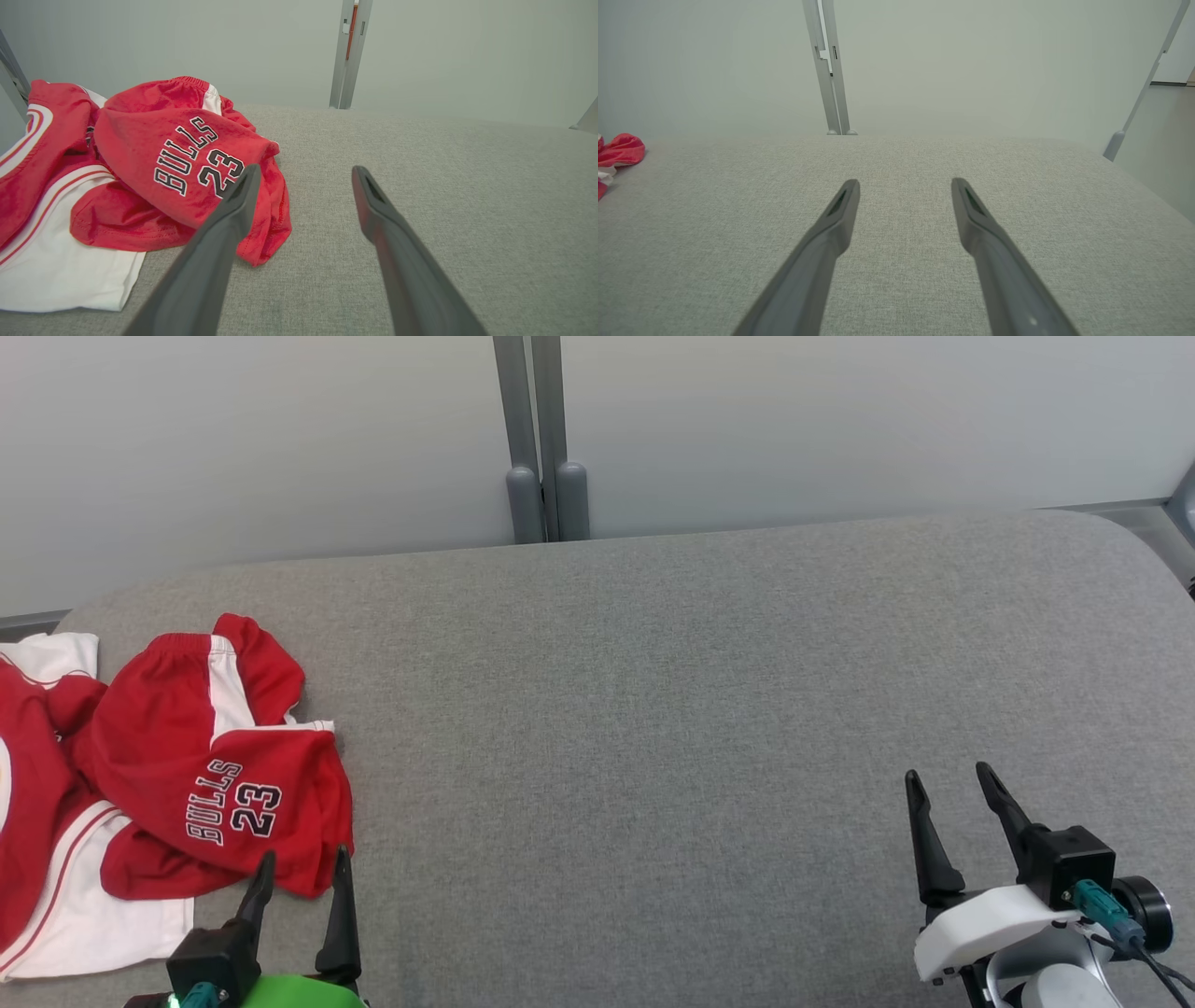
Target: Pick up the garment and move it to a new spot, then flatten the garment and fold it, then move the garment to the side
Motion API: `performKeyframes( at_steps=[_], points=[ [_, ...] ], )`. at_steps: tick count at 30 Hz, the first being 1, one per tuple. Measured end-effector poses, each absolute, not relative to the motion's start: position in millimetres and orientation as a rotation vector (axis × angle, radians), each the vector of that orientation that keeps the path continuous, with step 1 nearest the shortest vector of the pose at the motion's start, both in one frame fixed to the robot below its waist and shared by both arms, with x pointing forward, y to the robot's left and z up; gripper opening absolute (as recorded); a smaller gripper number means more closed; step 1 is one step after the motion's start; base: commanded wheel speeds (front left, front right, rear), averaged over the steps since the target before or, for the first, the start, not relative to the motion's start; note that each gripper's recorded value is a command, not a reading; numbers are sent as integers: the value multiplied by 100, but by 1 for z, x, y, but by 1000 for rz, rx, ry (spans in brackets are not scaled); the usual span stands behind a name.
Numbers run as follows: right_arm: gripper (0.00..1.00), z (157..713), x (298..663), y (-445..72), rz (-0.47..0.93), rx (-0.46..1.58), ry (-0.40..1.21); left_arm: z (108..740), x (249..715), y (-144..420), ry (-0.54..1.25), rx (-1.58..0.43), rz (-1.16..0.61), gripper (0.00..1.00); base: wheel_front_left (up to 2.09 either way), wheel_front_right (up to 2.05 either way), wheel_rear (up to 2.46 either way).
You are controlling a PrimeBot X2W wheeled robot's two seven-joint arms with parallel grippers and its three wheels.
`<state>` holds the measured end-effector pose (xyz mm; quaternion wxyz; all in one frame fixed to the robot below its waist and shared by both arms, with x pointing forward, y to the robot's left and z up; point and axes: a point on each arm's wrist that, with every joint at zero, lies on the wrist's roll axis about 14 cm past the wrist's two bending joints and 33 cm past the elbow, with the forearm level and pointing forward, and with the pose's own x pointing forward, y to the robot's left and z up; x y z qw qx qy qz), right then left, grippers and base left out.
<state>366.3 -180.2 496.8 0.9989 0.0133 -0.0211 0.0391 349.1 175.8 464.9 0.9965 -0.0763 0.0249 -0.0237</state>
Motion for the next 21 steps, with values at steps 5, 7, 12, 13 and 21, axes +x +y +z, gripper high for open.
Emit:
performKeyframes(
  at_steps=[5, 7, 12, 13, 21],
  points=[
    [100, 495, 366, -182, 73, 17, -41, 462, 349, 173, 55, -142, -62, 100, 0, 0, 0],
    [100, 495, 365, -182, 68, 24, -40, 462, 348, 173, 57, -144, -61, 100, 0, 0, 0],
    [100, 493, 365, -182, 67, 33, -36, 460, 348, 173, 61, -150, -59, 100, 0, 0, 0],
    [100, 493, 365, -181, 68, 33, -35, 460, 347, 173, 62, -151, -58, 100, 0, 0, 0],
    [100, 487, 367, -159, 133, 38, -18, 460, 339, 184, 59, -161, -19, 100, 0, 0, 0]
  ],
)
